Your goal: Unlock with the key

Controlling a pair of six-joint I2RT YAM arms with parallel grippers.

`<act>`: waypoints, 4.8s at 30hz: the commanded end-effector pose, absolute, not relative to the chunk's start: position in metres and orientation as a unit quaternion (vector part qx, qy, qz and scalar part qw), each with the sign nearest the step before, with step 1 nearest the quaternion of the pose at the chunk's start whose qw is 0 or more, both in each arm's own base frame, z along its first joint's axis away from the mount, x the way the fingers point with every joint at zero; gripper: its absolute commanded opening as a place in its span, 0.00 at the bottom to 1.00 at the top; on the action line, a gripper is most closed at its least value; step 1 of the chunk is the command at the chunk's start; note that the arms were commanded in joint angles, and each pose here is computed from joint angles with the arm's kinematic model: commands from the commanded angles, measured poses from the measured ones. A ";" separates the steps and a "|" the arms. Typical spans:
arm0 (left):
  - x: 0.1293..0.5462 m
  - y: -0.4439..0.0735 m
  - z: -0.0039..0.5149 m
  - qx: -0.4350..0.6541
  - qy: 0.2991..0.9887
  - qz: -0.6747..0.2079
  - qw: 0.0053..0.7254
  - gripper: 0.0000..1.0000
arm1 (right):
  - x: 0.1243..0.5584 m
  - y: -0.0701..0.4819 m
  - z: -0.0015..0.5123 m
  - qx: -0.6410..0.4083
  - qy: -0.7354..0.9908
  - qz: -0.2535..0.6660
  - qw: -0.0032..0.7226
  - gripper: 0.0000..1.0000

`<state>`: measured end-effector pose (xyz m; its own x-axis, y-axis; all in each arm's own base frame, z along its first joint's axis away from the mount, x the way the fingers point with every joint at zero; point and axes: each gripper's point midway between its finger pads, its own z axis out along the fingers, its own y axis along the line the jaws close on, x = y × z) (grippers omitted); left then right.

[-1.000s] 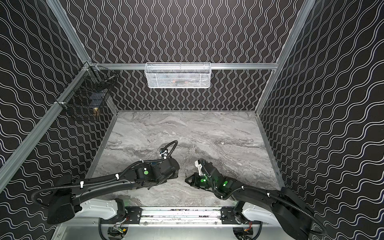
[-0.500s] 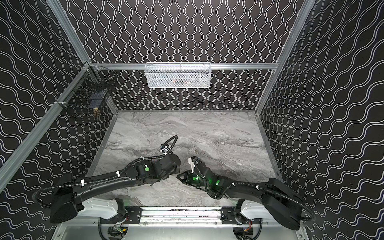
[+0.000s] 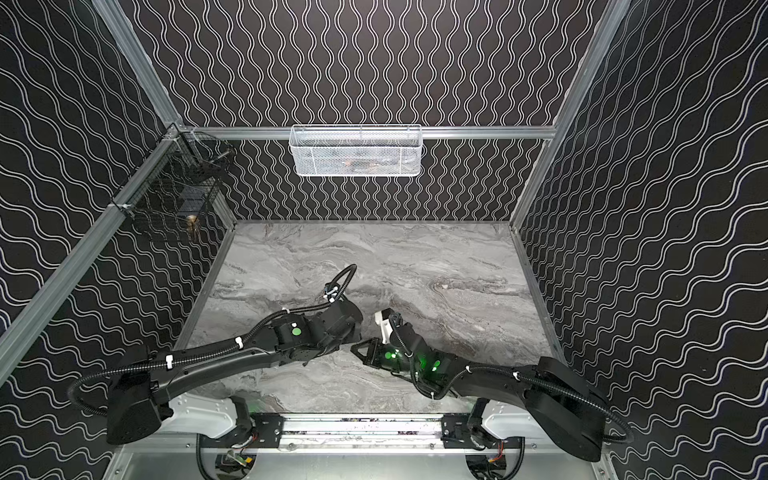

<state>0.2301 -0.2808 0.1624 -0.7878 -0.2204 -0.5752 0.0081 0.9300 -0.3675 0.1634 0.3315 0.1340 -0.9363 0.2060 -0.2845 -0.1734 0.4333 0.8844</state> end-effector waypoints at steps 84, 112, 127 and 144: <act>0.226 -0.273 0.168 -0.033 0.929 -0.159 0.332 0.01 | 0.194 0.323 0.164 0.021 0.798 0.562 0.215 0.00; 0.211 -0.291 0.192 -0.014 0.919 -0.221 0.327 0.01 | 0.216 0.316 0.187 -0.003 0.803 0.541 0.250 0.00; 0.237 -0.275 0.212 -0.077 0.897 -0.224 0.372 0.00 | 0.192 0.317 0.191 -0.028 0.767 0.591 0.248 0.22; 0.238 -0.273 0.214 -0.086 0.895 -0.228 0.374 0.00 | 0.206 0.320 0.203 0.011 0.764 0.585 0.272 0.23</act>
<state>0.2342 -0.2743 0.2075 -0.7250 -0.2896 -0.6249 0.0330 0.8917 -0.4515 0.2034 0.3167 0.1937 -0.8578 0.3135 -0.4073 -0.2985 0.3412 0.8914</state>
